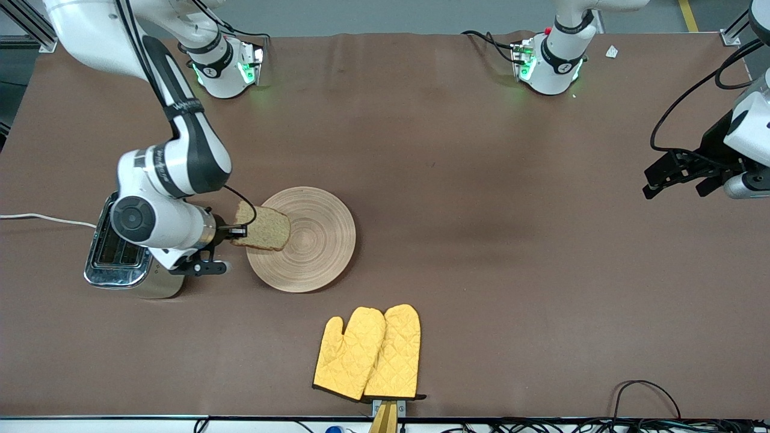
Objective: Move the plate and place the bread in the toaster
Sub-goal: 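Lift the bread slice and carry it over the toaster with the right gripper, then lower the bread into a toaster slot with the right gripper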
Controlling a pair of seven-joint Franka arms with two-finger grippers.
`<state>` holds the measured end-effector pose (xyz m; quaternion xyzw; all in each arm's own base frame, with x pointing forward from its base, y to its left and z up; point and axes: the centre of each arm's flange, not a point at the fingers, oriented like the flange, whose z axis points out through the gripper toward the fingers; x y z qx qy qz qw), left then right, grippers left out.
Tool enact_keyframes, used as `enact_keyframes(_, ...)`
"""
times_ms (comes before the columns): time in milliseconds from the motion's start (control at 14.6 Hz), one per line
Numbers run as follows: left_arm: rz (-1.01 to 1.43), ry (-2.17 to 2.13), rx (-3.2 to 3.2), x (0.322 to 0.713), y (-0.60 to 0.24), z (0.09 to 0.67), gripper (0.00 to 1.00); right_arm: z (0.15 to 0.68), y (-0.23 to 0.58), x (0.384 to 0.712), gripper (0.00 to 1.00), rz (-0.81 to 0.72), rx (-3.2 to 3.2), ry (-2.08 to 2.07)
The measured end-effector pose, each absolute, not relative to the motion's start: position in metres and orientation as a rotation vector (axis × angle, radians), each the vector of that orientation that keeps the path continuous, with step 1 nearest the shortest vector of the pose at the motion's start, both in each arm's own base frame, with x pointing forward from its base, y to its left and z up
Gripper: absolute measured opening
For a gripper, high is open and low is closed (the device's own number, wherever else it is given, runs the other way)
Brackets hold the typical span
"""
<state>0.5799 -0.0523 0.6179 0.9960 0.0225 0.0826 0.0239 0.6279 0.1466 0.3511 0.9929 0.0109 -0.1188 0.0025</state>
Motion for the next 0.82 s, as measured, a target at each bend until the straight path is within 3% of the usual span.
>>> enact_keyframes(479,0.206,0.165,3.080,0.576,-0.055,0.617,1.00,0.440,0.098,0.644,0.04,-0.278,2.615,0.121)
enact_keyframes(821,0.208,0.172,3.079,0.576,-0.057,0.618,1.00,0.451,0.089,0.644,0.04,-0.150,2.235,-0.047)
